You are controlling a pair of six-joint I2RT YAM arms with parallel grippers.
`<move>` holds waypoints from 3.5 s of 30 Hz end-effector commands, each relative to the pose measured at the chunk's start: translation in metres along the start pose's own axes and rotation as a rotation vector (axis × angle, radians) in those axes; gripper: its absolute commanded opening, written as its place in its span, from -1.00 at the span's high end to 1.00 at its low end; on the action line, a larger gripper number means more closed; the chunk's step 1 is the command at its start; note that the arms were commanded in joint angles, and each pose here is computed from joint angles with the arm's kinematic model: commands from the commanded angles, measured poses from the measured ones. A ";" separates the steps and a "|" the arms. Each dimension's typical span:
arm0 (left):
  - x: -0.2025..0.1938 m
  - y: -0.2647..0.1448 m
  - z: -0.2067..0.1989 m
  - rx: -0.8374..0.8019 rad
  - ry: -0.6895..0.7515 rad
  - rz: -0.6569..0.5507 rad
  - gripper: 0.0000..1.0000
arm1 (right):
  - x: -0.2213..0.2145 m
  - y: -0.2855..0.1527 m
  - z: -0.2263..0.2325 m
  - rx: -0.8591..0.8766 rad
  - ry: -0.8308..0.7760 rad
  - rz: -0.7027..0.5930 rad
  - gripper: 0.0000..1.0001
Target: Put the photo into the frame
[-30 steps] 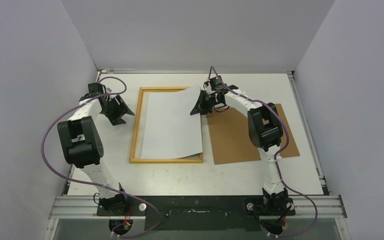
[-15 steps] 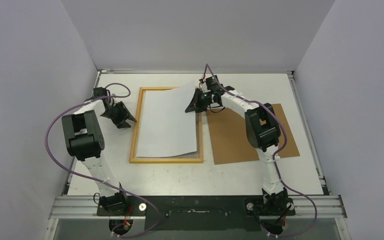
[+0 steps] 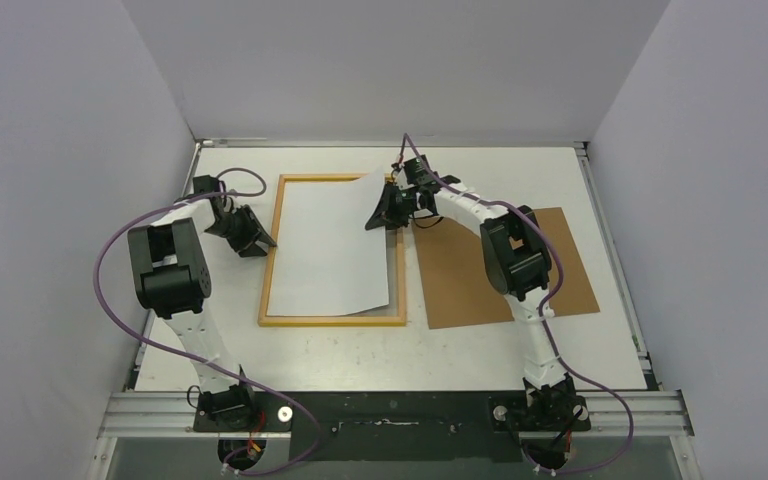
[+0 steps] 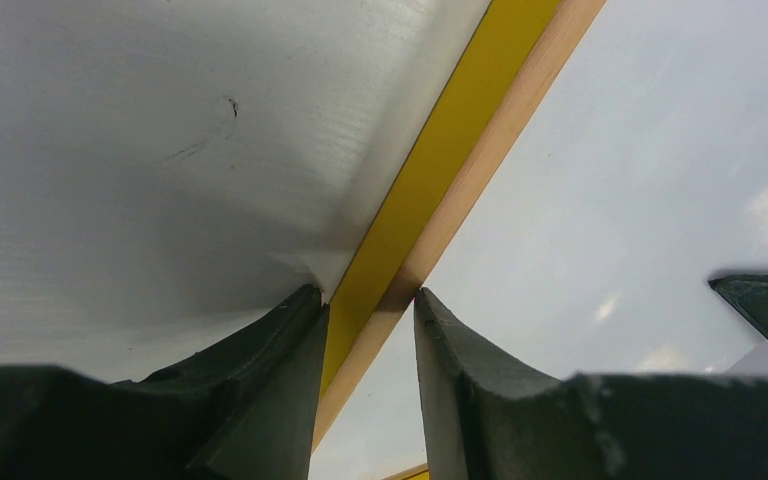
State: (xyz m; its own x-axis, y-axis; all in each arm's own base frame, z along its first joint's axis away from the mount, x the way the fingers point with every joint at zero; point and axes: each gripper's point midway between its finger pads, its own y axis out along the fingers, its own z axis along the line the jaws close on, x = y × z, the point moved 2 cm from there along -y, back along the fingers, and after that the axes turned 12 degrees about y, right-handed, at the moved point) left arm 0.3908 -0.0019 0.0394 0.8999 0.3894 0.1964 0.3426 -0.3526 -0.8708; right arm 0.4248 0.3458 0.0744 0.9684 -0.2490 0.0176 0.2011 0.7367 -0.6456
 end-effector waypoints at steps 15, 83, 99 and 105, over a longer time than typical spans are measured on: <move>0.013 -0.004 -0.010 -0.018 0.053 -0.033 0.28 | 0.007 -0.016 0.028 0.036 -0.072 -0.067 -0.02; -0.069 -0.114 -0.237 -0.491 0.512 -0.177 -0.81 | 0.008 -0.409 -0.347 -0.955 0.656 -0.751 -0.67; -0.206 -0.031 -0.324 -0.484 0.892 0.127 -0.78 | 0.011 -0.397 -0.370 -0.807 0.699 -0.781 -0.68; -0.214 0.004 -0.313 -0.329 0.867 0.182 -0.78 | -0.011 -0.391 -0.374 -0.802 0.823 -0.793 -0.64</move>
State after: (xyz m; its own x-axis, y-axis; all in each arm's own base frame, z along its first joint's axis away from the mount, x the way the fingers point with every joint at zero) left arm 0.2711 -0.3524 0.1485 0.7746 -0.4115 0.4802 0.0728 -0.6964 -0.7140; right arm 0.2889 -0.1768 0.0379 0.2979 -0.9031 0.3093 0.2390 -0.2432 -0.9401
